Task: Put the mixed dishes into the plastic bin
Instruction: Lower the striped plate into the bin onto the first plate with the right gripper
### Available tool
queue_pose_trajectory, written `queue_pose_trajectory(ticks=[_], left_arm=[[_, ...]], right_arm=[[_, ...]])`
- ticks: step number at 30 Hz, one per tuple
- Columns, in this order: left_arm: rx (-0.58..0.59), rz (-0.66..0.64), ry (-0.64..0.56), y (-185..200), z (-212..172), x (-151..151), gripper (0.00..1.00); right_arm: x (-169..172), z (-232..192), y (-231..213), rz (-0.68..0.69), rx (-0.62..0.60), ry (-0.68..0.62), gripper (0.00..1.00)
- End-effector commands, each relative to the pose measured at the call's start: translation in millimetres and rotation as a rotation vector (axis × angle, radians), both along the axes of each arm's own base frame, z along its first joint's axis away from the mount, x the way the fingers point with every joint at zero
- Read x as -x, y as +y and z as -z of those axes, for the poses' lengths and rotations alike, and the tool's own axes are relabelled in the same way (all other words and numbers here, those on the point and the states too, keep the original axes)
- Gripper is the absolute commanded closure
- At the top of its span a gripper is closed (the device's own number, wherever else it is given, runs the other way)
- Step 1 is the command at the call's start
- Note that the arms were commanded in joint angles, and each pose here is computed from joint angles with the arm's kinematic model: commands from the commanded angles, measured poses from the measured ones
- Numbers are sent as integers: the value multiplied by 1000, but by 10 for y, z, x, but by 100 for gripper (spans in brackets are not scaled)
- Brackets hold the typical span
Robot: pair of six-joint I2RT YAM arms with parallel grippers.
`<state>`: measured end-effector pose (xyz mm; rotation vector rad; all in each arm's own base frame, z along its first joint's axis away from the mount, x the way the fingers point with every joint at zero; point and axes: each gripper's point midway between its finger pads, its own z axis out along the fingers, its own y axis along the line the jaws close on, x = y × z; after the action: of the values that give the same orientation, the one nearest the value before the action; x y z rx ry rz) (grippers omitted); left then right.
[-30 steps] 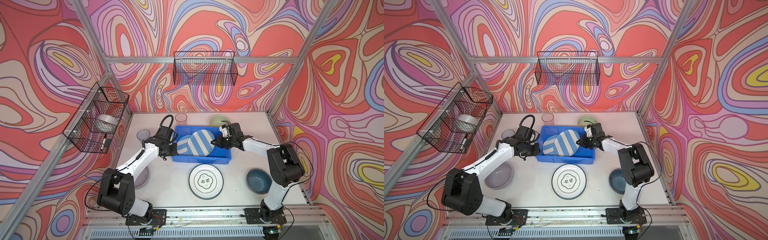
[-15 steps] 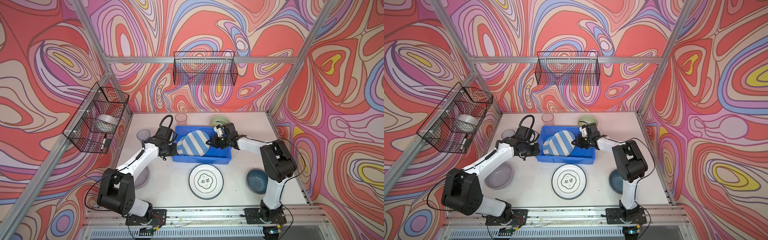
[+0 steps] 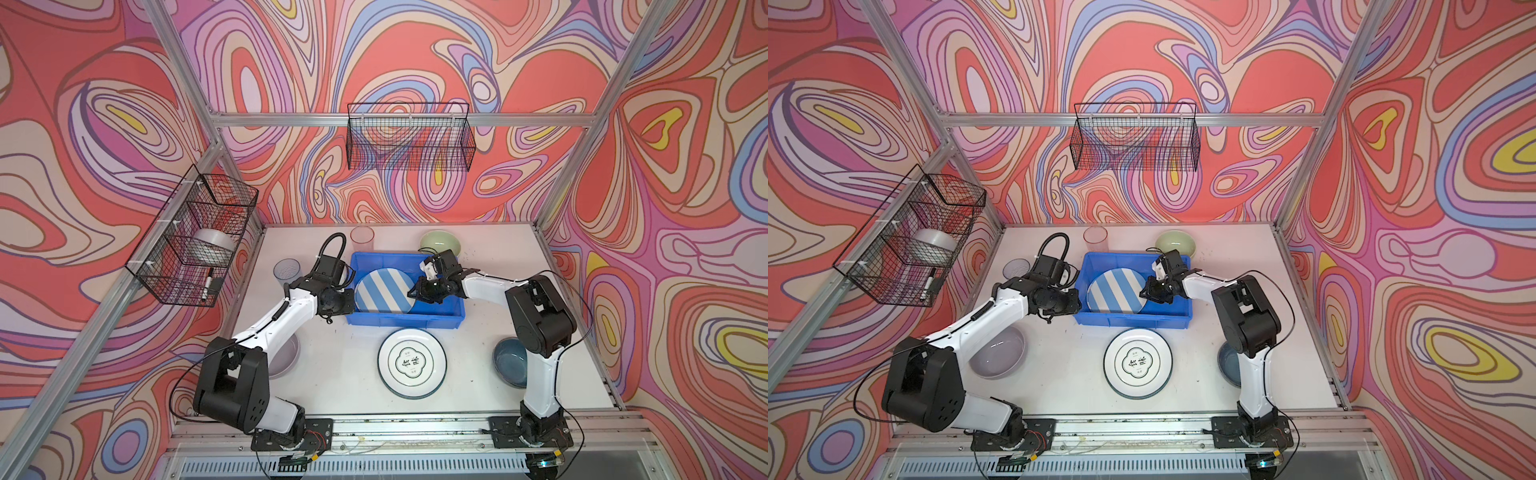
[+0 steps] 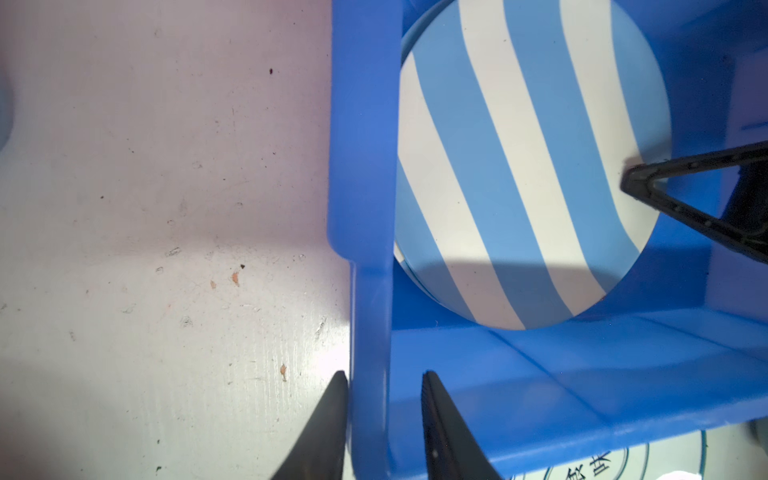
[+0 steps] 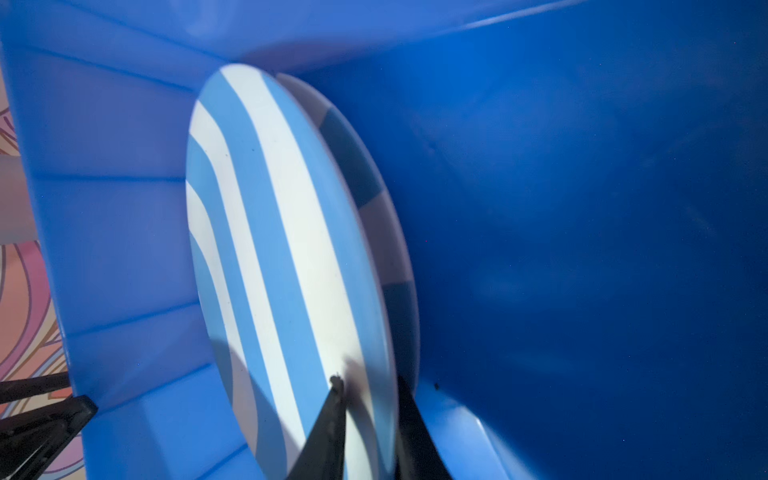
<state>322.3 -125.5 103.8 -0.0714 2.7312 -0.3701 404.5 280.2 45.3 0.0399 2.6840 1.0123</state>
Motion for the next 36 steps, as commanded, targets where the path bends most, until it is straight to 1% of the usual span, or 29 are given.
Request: queue_pose_trajectory(ticks=[1,11,19,24,31,32,33,34,36], left_arm=[[32,9,-7,-42,-53,44,67],[39,11,-15,-54,-115,40,66],[37,6,-28,-42,-189,33,64],[34,4,-40,-28,-229,35,61],[32,8,-48,-22,-262,47,60],[31,9,-48,-19,-259,44,60],[33,11,-48,-25,-259,45,60],[33,11,-47,-25,-255,44,60],[31,13,-45,-29,-242,40,60]], right_arm=[[-5,109,-39,1,64,6,74],[-23,107,-52,-3,149,-10,61],[-73,-75,-190,12,229,-59,51],[-77,-183,-225,1,252,-81,51],[-69,-263,-224,-8,250,-90,50],[-74,-278,-228,-6,252,-94,47],[-81,-291,-243,-2,259,-101,42],[-86,-305,-262,4,267,-107,39],[-108,-322,-341,27,308,-117,38]])
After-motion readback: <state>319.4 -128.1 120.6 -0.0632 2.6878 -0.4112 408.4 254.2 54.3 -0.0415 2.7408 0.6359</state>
